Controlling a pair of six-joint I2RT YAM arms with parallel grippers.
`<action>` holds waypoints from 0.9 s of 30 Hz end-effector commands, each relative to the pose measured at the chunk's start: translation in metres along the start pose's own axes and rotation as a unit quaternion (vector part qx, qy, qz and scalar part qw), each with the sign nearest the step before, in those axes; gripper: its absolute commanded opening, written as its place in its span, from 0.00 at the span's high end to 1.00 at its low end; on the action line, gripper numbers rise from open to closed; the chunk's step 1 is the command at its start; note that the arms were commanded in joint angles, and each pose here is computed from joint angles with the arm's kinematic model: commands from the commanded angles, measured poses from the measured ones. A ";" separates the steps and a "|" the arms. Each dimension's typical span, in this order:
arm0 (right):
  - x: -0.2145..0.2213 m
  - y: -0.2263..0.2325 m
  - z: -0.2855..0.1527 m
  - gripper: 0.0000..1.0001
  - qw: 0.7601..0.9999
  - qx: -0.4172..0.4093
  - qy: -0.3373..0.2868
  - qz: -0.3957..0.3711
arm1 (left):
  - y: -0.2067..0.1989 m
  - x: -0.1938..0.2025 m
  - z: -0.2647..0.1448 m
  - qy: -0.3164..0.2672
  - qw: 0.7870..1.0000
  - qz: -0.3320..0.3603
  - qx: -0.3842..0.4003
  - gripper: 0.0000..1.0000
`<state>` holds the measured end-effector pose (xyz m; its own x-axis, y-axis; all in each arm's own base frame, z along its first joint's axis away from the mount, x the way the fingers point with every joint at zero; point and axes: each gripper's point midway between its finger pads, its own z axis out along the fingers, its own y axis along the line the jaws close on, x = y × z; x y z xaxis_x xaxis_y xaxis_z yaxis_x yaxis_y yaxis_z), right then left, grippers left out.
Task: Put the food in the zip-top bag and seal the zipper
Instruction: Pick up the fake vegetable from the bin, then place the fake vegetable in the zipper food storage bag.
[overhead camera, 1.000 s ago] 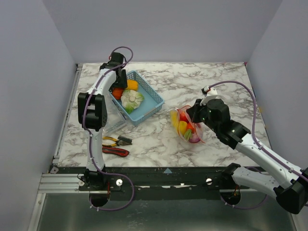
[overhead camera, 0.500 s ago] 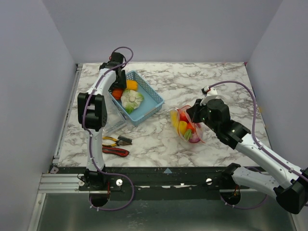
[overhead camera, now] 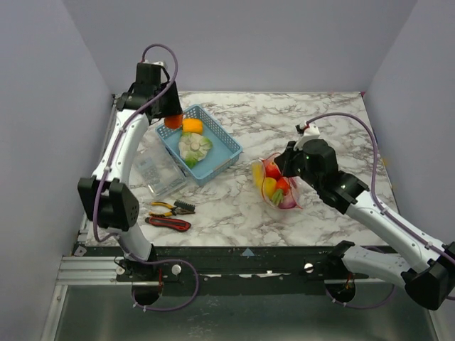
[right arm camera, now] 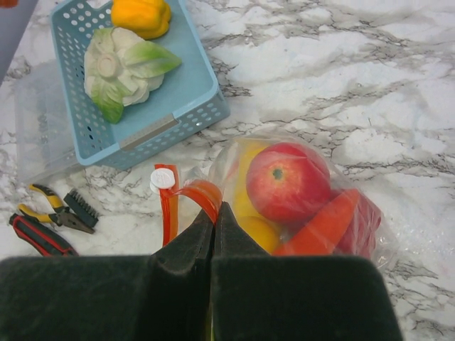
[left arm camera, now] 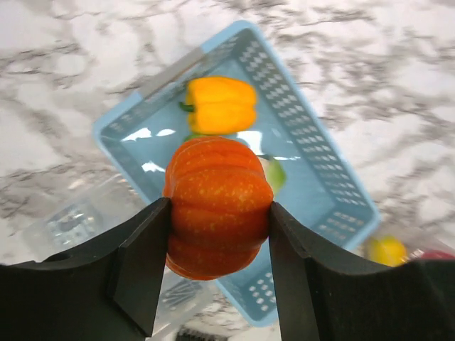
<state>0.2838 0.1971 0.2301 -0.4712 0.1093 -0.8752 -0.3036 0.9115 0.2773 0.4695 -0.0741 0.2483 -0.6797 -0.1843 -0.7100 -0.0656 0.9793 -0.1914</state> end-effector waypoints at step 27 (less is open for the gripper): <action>-0.027 0.024 -0.011 0.99 0.996 -0.007 0.026 0.086 | -0.260 0.212 -0.227 0.010 0.793 0.037 0.609 1.00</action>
<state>0.2822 0.2039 0.2419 -0.5736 0.1975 -0.7949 -0.2035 0.9057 0.3719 0.1724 -0.3234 0.3002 -0.6534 -0.0836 -0.7523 0.7248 0.2175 -0.6537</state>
